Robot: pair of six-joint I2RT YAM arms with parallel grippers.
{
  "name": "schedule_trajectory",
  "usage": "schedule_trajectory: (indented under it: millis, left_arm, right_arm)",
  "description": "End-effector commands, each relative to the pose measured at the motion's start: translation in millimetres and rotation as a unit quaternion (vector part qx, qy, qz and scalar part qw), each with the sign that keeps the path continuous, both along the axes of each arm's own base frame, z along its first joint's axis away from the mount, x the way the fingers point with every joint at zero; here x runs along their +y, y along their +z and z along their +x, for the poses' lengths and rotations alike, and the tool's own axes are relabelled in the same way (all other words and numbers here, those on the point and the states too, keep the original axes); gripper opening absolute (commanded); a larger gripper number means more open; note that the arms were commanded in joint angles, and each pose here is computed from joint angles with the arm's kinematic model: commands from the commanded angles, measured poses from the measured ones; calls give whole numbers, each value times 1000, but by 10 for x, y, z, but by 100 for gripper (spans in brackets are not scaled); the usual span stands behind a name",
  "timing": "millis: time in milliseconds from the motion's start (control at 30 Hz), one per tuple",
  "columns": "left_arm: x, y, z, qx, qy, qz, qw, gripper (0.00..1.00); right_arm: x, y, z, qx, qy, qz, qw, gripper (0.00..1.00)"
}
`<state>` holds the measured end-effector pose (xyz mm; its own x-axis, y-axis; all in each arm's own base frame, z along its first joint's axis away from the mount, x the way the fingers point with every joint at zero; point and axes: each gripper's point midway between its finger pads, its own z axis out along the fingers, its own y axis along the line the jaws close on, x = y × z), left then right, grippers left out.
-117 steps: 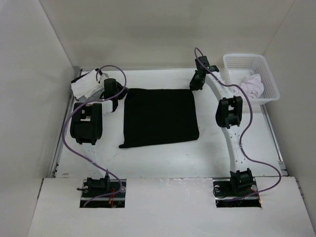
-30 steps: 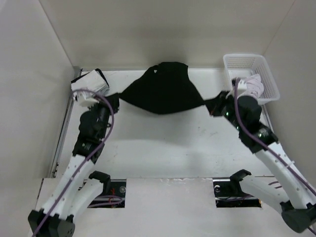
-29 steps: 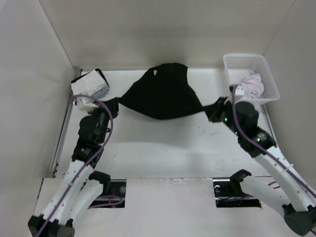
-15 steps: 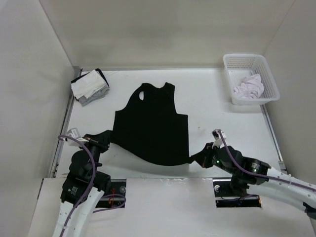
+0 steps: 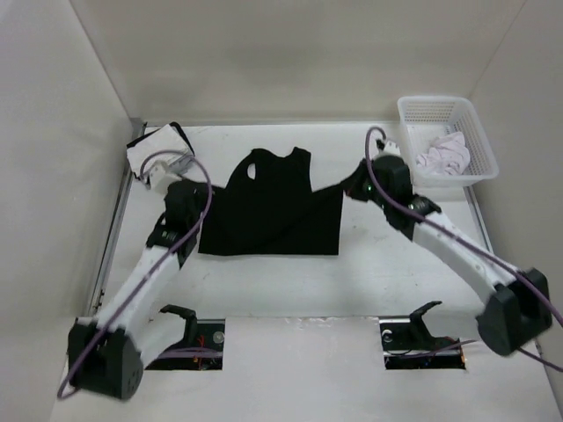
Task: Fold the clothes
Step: Fold the tank top
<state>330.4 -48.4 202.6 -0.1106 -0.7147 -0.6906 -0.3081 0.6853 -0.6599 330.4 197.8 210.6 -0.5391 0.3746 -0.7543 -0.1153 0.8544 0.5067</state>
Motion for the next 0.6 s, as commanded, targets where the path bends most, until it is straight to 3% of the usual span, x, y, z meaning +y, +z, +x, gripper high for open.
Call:
schedule_trajectory:
  millis: [0, 167, 267, 333, 433, 500, 567]
  left_arm:
    - [19, 686, 806, -115, 28, -17, 993, 2]
    - [85, 293, 1944, -58, 32, -1, 998, 2]
    - [99, 169, 2398, -46, 27, 2, 999, 5]
    - [116, 78, 2563, -42, 27, 8, 999, 10]
    - [161, -57, 2631, -32, 25, 14, 999, 28]
    - [183, -58, 2441, -31, 25, 12, 999, 31]
    - [174, -73, 2131, -34, 26, 10, 999, 31]
  right_arm:
    - [76, 550, 767, -80, 28, 40, 996, 1]
    - [-59, 334, 1804, -40, 1, 40, 998, 0]
    - [-43, 199, 2267, -30, -9, 44, 999, 1]
    - [-25, 60, 2484, -25, -20, 43, 999, 8]
    - [8, -188, 2625, -6, -33, 48, 998, 36]
    - [-15, -259, 2518, -1, -32, 43, 999, 45]
    - [-70, -279, 2326, 1, -35, 45, 998, 47]
